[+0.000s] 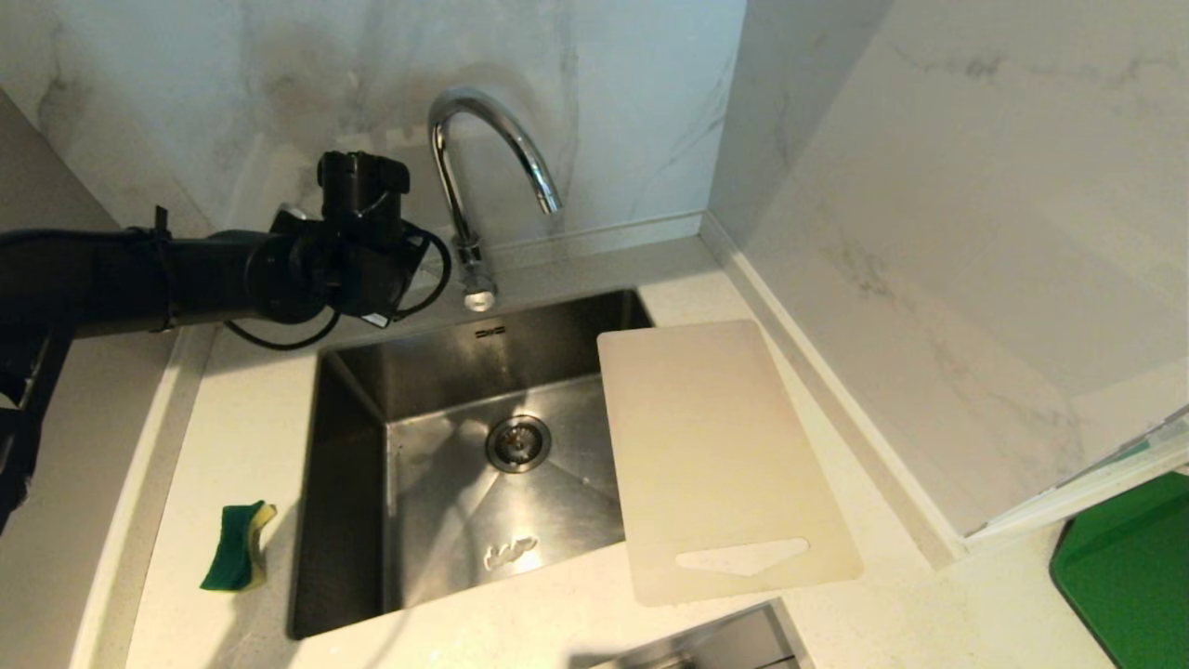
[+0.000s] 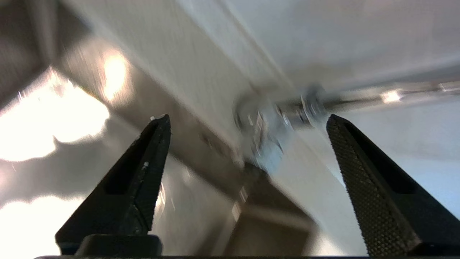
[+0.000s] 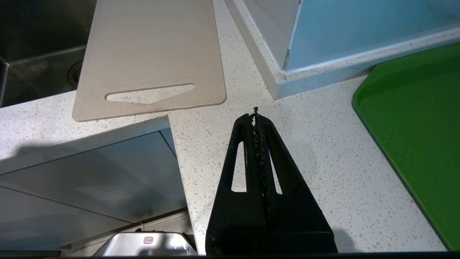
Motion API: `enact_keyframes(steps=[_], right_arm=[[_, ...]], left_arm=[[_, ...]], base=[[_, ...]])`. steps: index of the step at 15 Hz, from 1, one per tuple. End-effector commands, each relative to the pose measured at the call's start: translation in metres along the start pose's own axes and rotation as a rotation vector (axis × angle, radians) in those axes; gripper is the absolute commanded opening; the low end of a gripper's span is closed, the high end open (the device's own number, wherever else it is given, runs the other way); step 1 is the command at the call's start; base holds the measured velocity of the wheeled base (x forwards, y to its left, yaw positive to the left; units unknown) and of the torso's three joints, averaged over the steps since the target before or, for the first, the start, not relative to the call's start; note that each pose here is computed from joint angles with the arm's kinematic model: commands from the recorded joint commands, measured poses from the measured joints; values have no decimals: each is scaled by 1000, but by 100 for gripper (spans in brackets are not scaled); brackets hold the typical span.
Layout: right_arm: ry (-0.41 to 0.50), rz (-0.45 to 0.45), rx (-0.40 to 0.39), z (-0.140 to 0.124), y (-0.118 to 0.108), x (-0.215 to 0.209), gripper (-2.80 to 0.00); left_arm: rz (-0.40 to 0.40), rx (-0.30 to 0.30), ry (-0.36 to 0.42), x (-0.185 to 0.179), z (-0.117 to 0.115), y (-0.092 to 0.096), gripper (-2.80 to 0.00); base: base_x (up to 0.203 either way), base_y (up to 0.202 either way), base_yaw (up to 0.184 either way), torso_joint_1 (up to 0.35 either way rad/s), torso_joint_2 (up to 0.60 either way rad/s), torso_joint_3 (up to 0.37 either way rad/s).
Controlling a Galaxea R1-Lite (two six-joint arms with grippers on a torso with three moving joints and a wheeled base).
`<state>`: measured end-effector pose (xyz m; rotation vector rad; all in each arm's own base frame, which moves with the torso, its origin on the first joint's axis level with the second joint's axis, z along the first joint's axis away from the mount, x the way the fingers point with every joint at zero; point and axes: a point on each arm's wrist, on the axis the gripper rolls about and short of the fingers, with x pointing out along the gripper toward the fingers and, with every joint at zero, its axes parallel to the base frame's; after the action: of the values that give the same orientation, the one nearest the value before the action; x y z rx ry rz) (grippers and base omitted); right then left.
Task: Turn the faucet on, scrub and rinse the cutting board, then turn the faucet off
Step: Turn on the tap
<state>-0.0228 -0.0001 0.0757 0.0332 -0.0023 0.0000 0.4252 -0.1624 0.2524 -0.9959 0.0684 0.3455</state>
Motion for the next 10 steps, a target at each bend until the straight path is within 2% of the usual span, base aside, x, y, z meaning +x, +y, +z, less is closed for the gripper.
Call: enact_keyframes(steps=[1,5,10], right_arm=[[2,0,1,0,0,0,-280],[1,-2,1,0,0,0,-280],[2,0,1,0,0,0,-280]], left_arm=[[13,29,-21,11,-17,7,0],[-45,45,-14,6,-32,-1,0],[-32,68,-4,20,-47,10,0]], base=[[0,0,0,0,0,0],[0,0,0,0,0,0],[0,0,0,0,0,0]])
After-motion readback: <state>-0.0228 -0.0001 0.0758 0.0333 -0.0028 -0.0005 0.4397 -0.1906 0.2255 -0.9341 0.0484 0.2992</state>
